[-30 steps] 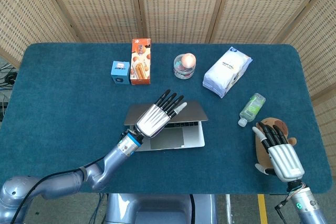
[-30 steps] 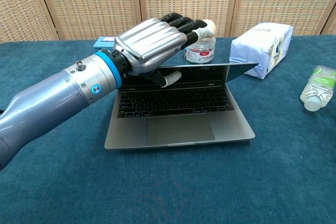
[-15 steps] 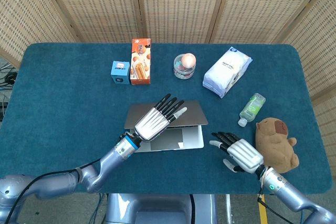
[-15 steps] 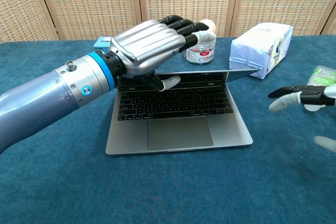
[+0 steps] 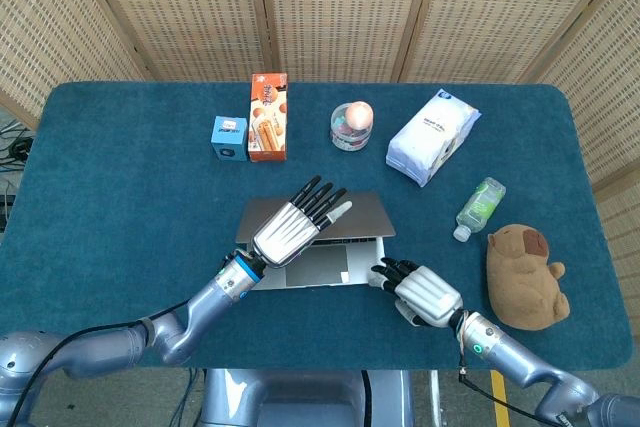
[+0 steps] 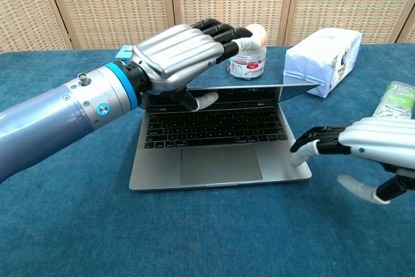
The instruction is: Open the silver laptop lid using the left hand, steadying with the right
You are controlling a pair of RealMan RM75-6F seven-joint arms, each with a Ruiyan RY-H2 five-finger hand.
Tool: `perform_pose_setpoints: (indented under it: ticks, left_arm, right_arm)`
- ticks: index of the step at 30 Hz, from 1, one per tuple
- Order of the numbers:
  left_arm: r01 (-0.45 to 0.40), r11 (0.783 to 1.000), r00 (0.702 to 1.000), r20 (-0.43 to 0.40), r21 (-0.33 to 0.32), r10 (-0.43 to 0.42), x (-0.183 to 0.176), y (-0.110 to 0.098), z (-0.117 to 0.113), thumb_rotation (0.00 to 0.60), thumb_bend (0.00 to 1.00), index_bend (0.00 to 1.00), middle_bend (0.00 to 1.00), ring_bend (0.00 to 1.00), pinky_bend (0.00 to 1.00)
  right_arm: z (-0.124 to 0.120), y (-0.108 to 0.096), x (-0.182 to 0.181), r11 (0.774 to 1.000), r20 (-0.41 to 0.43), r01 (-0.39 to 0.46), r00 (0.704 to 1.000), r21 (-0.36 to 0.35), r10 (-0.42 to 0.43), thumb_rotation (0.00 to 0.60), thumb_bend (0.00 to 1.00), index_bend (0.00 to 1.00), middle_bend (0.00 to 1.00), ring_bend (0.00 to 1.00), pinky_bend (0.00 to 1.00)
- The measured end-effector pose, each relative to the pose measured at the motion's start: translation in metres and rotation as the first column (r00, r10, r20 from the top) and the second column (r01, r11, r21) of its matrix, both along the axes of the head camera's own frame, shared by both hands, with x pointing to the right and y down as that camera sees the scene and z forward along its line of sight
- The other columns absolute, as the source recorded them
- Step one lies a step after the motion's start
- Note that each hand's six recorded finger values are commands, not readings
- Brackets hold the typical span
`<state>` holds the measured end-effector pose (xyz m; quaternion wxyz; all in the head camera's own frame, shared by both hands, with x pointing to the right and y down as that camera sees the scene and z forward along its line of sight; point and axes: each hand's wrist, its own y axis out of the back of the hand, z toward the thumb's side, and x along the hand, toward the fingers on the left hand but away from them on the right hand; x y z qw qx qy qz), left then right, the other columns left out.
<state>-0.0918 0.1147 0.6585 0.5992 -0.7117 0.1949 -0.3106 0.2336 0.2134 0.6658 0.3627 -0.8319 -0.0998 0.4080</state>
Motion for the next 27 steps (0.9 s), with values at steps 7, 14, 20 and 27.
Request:
perform_pose_setpoints:
  ticks: [7,14,20,27]
  left_arm:
    - [0.008,1.0,1.0,-0.003,-0.006,-0.008,-0.001,0.0,0.002,0.6,0.44,0.0,0.0,0.0,0.0]
    - [0.001,1.0,1.0,0.002,-0.001,-0.001,-0.002,-0.001,0.003,0.6,0.44,0.0,0.0,0.0,0.0]
    - [0.001,1.0,1.0,0.005,-0.002,-0.001,-0.003,-0.003,0.005,0.6,0.44,0.0,0.0,0.0,0.0]
    - [0.006,1.0,1.0,0.007,-0.003,-0.006,-0.004,-0.007,0.005,0.6,0.44,0.0,0.0,0.0,0.0]
  right_arm:
    - [0.009,-0.001,-0.023,1.0,-0.018,0.024,1.0,0.011,-0.024,0.6,0.78,0.19,0.13,0.04,0.19]
    - [0.012,-0.005,-0.035,0.997,-0.038,0.053,0.998,0.05,-0.051,0.6,0.78,0.19,0.13,0.04,0.19]
    - [0.023,-0.002,-0.042,0.997,-0.079,0.066,0.995,0.042,-0.062,0.6,0.78,0.19,0.13,0.04,0.19]
    - [0.034,0.003,-0.045,0.994,-0.13,0.102,0.987,0.048,-0.095,0.6,0.78,0.19,0.13,0.04,0.19]
